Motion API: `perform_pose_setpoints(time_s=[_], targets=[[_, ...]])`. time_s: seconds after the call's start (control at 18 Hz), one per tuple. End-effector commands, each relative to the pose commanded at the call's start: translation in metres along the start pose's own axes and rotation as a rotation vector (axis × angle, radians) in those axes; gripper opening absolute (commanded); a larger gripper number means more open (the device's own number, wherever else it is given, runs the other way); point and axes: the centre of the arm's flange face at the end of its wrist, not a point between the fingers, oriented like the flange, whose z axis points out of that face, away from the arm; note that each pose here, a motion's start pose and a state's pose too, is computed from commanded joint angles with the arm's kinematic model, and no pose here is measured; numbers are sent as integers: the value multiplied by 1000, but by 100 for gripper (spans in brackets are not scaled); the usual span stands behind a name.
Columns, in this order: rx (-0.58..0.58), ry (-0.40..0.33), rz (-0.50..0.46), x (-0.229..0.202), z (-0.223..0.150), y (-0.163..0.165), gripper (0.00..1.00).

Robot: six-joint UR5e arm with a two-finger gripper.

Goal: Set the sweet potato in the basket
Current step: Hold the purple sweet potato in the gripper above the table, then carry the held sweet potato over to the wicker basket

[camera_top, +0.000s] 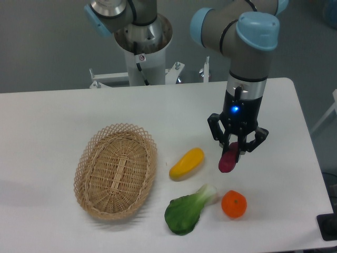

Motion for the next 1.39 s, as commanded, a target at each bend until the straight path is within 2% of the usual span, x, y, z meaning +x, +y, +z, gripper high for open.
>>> perform_pose_setpoints(time_s=[0.44,0.78,1.17,1.28,1.39], targets=[[-8,25,-22,24,1,-7,31],[-1,56,-64,66,18,-51,31],[-131,85,-108,175,65,-111,31],[-174,63,-134,204,88,-121,31],[-227,9,-149,233,111,-127,31]])
